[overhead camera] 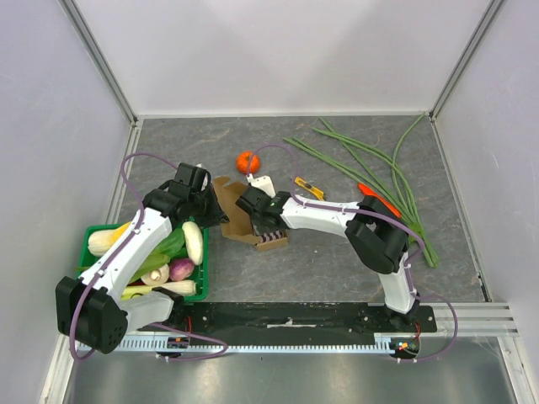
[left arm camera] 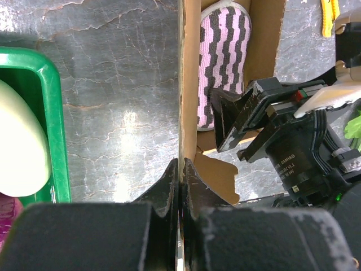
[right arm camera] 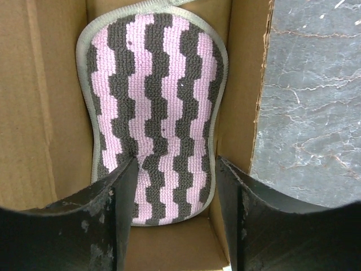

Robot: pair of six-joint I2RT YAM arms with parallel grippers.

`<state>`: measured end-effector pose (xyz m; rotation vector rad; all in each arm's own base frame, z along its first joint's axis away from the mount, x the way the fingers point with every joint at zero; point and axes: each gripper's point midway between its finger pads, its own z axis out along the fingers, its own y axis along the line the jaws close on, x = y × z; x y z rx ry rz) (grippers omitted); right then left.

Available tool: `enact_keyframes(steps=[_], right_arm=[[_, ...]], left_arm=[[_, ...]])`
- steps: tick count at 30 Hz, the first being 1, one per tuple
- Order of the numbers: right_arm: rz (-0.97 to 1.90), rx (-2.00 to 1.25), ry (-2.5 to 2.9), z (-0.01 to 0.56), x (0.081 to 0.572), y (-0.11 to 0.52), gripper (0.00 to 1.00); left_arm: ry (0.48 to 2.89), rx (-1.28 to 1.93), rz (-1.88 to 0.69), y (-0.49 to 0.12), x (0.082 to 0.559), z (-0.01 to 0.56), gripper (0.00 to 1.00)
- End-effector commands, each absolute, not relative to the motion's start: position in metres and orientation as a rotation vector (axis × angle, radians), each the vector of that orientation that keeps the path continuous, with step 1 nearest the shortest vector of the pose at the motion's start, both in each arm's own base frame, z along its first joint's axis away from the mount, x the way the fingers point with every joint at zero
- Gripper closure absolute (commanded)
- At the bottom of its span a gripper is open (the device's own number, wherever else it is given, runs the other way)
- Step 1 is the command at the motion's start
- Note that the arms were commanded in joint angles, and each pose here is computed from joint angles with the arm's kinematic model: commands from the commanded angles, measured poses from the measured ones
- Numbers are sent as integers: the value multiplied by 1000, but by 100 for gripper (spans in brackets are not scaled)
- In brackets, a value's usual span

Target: Unpack the express box

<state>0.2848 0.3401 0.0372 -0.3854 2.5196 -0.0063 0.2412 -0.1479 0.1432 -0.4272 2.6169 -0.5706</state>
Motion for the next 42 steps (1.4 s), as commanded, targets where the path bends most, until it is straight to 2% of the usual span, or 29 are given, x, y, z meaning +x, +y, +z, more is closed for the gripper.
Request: enact_keyframes(steps=[1,4,7,8,10,11,13,22,28,38,42], right_arm=[[-62,-391,2588,5,277,329,37],[-40,-405,2631,-8,271,328,40],[-13,-417,2664,-19,266,328,51],[6,-422,2679,-20,263,329,62],[28,-427,2680,-20,262,331,73],[35,-433,2683,-20,261,332,89],[60,-435,2662,-12,264,336,99],[307,-376,2473,53,278,359,100],[376,-295,2350,99,286,354,100],[512,-235,2218,137,285,353,100],[662,-239,2117,162,283,365,100]], left_arm=[[2571,-422,-603,-151,246,159,98],[2577,-416,-609,-152,245,158,98],[2577,-411,-615,-153,245,158,98],[2578,-412,-612,-152,245,158,98],[2578,-410,-618,-153,245,158,98],[2577,-412,-613,-152,245,158,98],[2572,-405,-612,-152,246,160,98],[2564,-394,-562,-146,249,158,98],[2568,-385,-490,-138,251,154,98],[2564,-364,-446,-133,255,155,98],[2563,-344,-439,-133,256,155,98]])
